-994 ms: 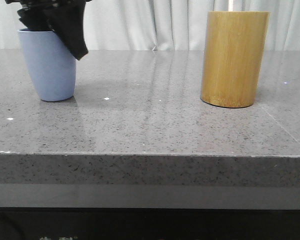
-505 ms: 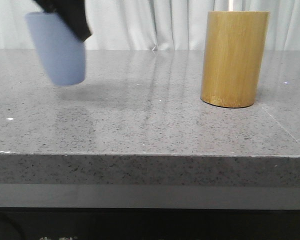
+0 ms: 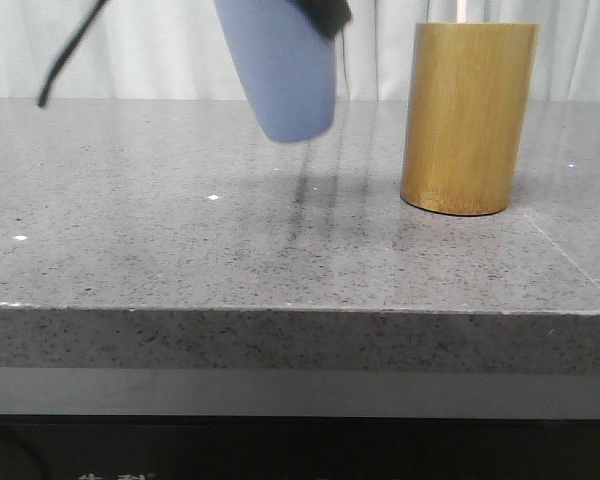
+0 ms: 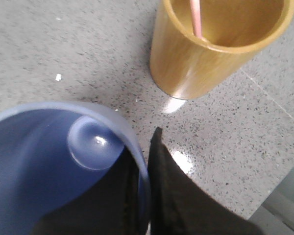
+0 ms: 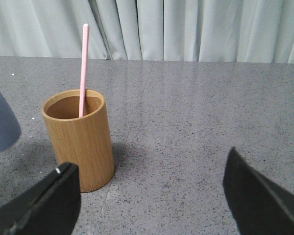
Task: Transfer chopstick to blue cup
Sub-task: 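Grip the blue cup rim with the left gripper and carry it toward the bamboo holder, then set the blue cup down beside the bamboo holder and release it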
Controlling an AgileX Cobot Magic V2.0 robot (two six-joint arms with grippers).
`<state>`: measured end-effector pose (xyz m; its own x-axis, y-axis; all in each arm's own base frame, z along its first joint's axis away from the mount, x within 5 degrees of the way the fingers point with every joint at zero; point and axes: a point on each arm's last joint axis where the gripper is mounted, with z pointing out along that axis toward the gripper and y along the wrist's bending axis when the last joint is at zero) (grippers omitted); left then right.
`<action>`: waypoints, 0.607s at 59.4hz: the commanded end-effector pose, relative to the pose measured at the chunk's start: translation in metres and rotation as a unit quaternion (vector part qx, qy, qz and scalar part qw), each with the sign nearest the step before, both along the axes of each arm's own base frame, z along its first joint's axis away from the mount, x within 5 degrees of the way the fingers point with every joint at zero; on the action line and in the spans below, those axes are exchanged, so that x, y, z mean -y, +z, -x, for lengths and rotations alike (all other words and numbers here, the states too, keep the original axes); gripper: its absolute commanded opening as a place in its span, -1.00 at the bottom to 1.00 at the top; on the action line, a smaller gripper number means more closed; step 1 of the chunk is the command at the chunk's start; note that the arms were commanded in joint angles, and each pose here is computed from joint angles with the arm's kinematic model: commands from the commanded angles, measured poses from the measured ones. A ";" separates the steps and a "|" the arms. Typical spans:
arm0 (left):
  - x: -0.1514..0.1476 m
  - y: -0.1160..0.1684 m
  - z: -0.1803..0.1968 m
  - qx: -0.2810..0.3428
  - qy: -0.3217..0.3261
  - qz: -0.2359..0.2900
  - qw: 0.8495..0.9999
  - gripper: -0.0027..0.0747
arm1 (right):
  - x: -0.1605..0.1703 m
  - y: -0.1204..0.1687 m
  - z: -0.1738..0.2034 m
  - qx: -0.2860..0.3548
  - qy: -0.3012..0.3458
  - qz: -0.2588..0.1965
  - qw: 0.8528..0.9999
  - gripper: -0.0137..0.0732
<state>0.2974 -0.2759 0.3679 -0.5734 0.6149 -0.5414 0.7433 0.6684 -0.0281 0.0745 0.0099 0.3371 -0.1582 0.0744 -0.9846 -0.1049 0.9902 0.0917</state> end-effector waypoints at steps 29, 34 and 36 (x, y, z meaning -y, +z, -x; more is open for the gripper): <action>0.008 0.005 0.001 0.008 -0.007 0.017 1.000 -0.94 | 0.001 0.017 -0.002 0.048 -0.006 -0.005 0.999 0.71; 0.008 0.005 0.001 0.008 -0.007 0.017 1.000 -0.80 | 0.001 0.017 -0.002 0.048 -0.006 -0.005 0.999 0.71; 0.008 0.005 0.001 0.009 -0.007 0.018 1.000 -0.74 | 0.001 0.017 -0.002 0.048 -0.006 -0.005 0.999 0.71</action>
